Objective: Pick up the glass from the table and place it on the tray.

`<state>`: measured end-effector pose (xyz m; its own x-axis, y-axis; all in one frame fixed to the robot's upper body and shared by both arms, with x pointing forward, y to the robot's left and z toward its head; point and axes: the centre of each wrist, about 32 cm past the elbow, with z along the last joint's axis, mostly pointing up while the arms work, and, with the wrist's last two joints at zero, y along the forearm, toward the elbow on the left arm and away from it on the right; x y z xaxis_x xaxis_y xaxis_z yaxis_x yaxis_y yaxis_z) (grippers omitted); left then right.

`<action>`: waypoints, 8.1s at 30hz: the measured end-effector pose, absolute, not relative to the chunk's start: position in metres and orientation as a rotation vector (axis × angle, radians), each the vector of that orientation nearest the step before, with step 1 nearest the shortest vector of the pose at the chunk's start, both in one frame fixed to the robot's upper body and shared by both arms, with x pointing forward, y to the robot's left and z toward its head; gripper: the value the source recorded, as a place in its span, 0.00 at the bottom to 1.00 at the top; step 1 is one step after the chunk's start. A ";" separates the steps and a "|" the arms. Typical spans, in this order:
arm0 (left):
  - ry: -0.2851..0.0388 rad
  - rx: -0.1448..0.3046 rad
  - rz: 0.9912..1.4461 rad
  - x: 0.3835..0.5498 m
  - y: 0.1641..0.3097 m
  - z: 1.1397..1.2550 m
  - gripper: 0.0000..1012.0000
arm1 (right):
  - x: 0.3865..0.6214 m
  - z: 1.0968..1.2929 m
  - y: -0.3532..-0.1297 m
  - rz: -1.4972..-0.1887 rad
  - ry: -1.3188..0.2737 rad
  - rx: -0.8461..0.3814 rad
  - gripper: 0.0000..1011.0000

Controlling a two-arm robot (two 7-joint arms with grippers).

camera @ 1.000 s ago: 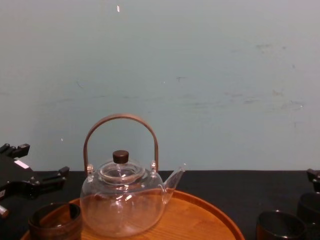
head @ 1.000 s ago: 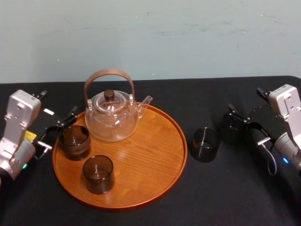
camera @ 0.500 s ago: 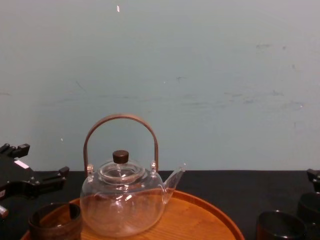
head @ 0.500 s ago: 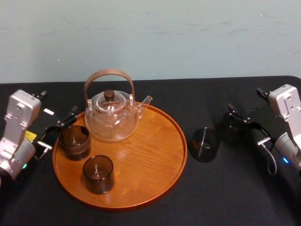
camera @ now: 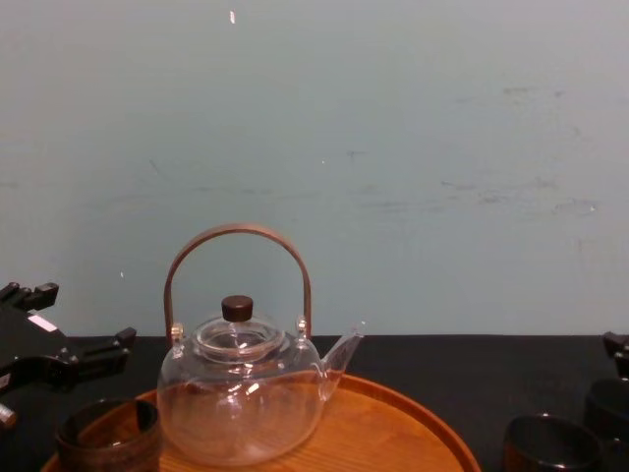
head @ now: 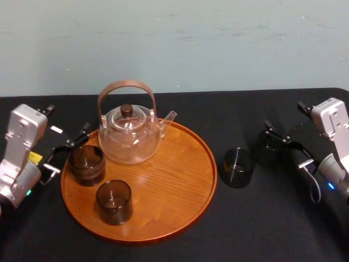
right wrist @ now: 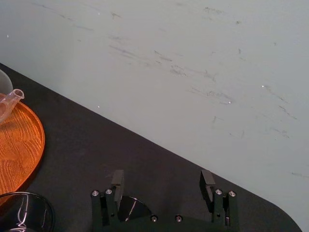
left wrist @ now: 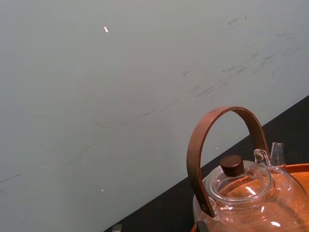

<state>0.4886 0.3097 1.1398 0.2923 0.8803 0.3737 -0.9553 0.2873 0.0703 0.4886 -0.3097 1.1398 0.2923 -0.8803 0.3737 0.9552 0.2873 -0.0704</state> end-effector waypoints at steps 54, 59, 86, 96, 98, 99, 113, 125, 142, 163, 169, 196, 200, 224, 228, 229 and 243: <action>-0.285 0.304 1.248 0.489 0.310 1.140 0.99 | 0.407 1.162 -0.334 -1.085 -0.080 -0.314 0.99; -0.285 0.304 1.248 0.489 0.310 1.140 0.99 | 0.403 1.160 -0.333 -1.069 -0.057 -0.320 0.99; -0.285 0.305 1.248 0.489 0.310 1.140 0.99 | 0.401 1.160 -0.318 -0.942 0.101 -0.355 0.99; -0.285 0.304 1.248 0.489 0.310 1.140 0.99 | 0.413 1.167 -0.314 -0.935 0.155 -0.375 0.99; -0.285 0.304 1.248 0.489 0.310 1.140 0.99 | 0.416 1.168 -0.313 -0.930 0.161 -0.378 0.99; -0.285 0.305 1.248 0.489 0.310 1.140 0.99 | 0.417 1.168 -0.313 -0.928 0.163 -0.379 0.99; -0.285 0.305 1.248 0.489 0.310 1.140 0.99 | 0.436 1.168 -0.303 -0.923 0.164 -0.399 0.99; -0.285 0.304 1.248 0.489 0.310 1.140 0.99 | 0.450 1.168 -0.297 -0.932 0.157 -0.408 0.99; -0.285 0.304 1.248 0.489 0.310 1.140 0.99 | 0.462 1.168 -0.294 -0.925 0.159 -0.412 0.99; -0.285 0.305 1.248 0.489 0.310 1.140 0.99 | 0.475 1.168 -0.289 -0.908 0.169 -0.419 0.99; -0.285 0.305 1.248 0.489 0.310 1.140 0.99 | 0.478 1.168 -0.289 -0.909 0.171 -0.423 0.99; -0.285 0.304 1.248 0.489 0.310 1.140 0.99 | 0.487 1.166 -0.281 -0.893 0.171 -0.447 0.99; -0.285 0.304 1.248 0.489 0.310 1.140 0.99 | 0.487 1.166 -0.281 -0.894 0.171 -0.446 0.99; -0.285 0.304 1.248 0.489 0.310 1.140 0.99 | 0.487 1.167 -0.282 -0.896 0.173 -0.442 0.89; -0.285 0.304 1.248 0.489 0.310 1.140 0.99 | 0.485 1.168 -0.284 -0.884 0.163 -0.428 0.89; -0.285 0.305 1.248 0.489 0.310 1.140 0.99 | 0.484 1.170 -0.286 -0.875 0.159 -0.420 0.89; -0.285 0.304 1.248 0.489 0.310 1.140 0.99 | 0.476 1.197 -0.291 -0.815 0.102 -0.347 0.89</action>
<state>0.4886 0.3097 1.1398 0.2923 0.8803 0.3737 -0.9552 0.2873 0.0703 0.4759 -0.2912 1.1967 0.6848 -0.7274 0.0434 0.6944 0.6333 -0.3418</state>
